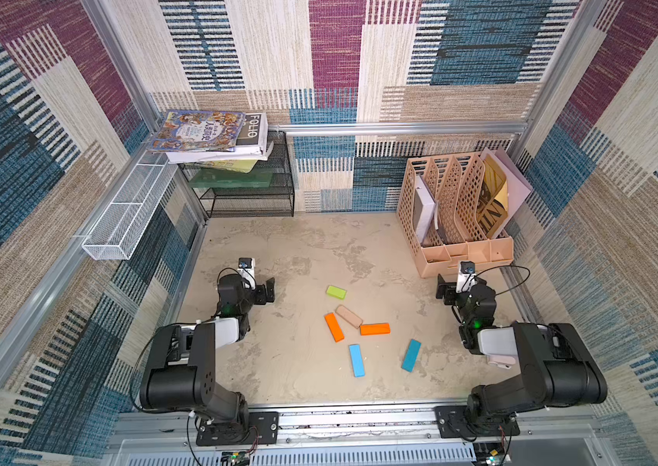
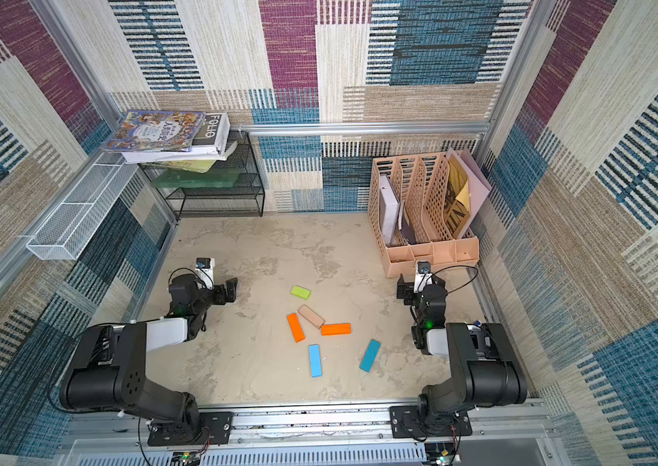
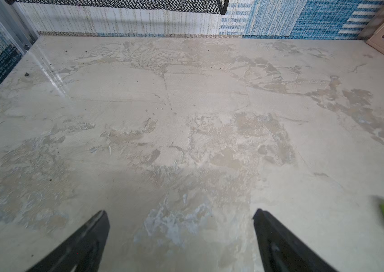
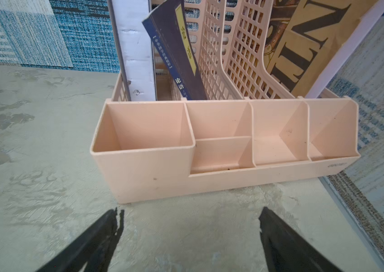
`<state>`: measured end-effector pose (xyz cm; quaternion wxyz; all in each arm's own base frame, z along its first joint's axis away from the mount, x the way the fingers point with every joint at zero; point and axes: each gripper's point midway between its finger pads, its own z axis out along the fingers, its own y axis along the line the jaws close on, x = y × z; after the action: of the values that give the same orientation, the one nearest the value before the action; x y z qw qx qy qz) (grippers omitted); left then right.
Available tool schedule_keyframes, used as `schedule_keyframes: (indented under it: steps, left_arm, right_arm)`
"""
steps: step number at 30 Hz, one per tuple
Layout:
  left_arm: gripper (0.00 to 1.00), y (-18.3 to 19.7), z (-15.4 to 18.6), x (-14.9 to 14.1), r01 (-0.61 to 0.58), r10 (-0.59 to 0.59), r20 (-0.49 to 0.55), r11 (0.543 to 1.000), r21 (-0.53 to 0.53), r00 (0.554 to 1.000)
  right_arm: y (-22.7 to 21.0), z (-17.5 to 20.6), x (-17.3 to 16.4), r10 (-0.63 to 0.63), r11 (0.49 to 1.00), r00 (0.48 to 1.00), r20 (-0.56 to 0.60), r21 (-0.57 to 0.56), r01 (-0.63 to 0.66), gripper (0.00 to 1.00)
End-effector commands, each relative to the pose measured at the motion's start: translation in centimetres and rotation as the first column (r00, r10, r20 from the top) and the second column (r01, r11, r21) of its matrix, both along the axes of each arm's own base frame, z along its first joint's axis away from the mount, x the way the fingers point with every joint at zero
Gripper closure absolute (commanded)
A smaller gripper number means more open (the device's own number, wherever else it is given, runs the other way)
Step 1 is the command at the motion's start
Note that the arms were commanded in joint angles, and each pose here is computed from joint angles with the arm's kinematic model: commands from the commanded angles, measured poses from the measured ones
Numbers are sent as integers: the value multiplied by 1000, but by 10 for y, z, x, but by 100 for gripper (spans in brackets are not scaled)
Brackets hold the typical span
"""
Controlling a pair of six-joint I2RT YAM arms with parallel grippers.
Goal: Assemble a giraffe with building blocks
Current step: Pick up the building block from the center of the board.
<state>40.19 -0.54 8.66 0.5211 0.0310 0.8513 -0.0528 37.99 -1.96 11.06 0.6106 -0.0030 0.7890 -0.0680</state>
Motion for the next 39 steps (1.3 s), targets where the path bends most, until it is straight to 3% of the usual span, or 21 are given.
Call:
schedule_keyframes:
  steps: [1, 20, 22, 24, 27, 29, 31, 33, 35, 39]
  left_arm:
    - [1, -1, 3, 1, -16, 15, 11, 999, 38, 1000]
    - [1, -1, 2, 1, -25, 25, 11, 999, 46, 1000]
    - [1, -1, 7, 1, -24, 22, 27, 998, 50, 999]
    - [1, -6, 18, -3, 4, -2, -31, 998, 62, 1000]
    - [1, -7, 46, -5, 13, -6, -64, 994, 107, 998]
    - [1, -9, 72, -9, -1, 2, -9, 993, 117, 1000]
    - [1, -4, 101, -11, -75, 69, 68, 993, 86, 995]
    - [1, 8, 124, -11, -182, 180, 91, 983, 20, 979]
    - [1, 20, 132, -11, -277, 278, 34, 961, -21, 960]
    - [1, 12, 122, -5, -259, 255, -128, 966, -20, 958]
  right_arm:
    - [1, 7, 2, 2, 1000, 1000, 29, 4, -2, 4]
    - [0, 7, 2, 4, 1000, 1000, 28, 5, -4, 4]
    - [0, 15, 8, -12, 1000, 1000, -15, -14, 11, 4]
    - [-8, 30, 16, -140, 990, 986, -88, -34, 138, 4]
    - [-12, 67, 23, -333, 943, 922, -199, -49, 330, 4]
    - [15, 96, 28, -339, 940, 918, -206, -120, 320, 4]
    - [70, 123, 29, -250, 947, 953, -171, -250, 204, 4]
    - [139, 129, 23, -101, 945, 972, -212, -326, 27, 4]
    - [195, 117, 18, 39, 963, 947, -320, -242, -121, 4]
    - [280, 74, 2, 242, 966, 809, -536, 54, -254, 4]
